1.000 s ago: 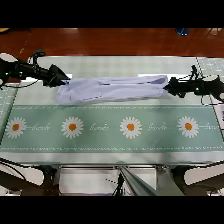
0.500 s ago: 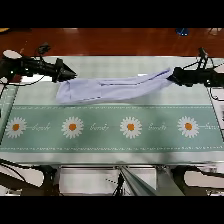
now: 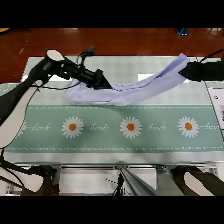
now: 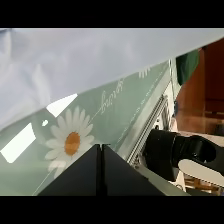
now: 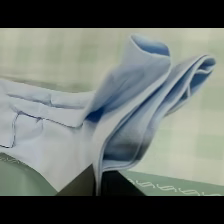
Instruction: Fold the shirts.
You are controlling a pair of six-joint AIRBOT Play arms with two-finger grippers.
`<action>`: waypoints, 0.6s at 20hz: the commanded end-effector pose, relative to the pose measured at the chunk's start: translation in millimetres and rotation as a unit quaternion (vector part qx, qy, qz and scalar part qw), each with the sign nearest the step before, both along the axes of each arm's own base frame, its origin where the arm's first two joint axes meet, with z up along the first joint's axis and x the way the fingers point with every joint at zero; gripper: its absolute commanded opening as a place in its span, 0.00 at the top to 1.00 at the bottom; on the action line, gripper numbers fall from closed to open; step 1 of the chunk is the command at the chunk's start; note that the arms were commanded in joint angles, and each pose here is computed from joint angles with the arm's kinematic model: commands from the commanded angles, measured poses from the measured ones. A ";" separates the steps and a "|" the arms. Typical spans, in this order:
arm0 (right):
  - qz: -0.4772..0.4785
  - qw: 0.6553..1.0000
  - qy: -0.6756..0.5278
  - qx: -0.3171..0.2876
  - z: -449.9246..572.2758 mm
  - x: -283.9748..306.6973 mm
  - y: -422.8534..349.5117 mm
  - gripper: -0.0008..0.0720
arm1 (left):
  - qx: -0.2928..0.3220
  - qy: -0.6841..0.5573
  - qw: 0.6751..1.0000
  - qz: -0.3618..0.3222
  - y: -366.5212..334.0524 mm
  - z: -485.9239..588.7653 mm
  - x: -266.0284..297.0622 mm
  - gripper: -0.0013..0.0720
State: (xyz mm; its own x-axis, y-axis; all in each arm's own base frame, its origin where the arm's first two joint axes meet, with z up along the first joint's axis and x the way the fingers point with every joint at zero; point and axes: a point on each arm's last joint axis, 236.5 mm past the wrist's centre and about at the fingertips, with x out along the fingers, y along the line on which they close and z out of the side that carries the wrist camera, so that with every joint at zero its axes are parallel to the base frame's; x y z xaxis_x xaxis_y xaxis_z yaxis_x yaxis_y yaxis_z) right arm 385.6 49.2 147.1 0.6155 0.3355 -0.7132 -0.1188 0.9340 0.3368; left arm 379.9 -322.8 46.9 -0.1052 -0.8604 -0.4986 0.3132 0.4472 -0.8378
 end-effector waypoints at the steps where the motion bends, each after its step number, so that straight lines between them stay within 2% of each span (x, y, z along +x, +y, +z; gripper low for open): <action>1: -0.006 1.000 -0.009 -0.015 26.5 -33.5 4.3 0.97 | 0.001 -0.026 0.999 -0.024 -49.2 -2.9 -21.7 0.94; 12: -0.017 0.999 -0.034 0.015 71.0 -91.2 16.9 0.97 | 0.039 0.018 0.997 -0.060 -140.0 -74.3 -87.3 0.94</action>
State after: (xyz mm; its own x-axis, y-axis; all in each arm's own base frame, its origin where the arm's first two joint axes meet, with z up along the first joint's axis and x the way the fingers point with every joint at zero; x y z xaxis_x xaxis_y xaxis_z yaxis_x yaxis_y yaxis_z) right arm 309.0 58.1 213.8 0.6877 0.3053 -0.6587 -0.1032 0.9392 0.3275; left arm 309.7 -439.3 -6.7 -0.2129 -0.8140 -0.5404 0.3545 0.4511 -0.8191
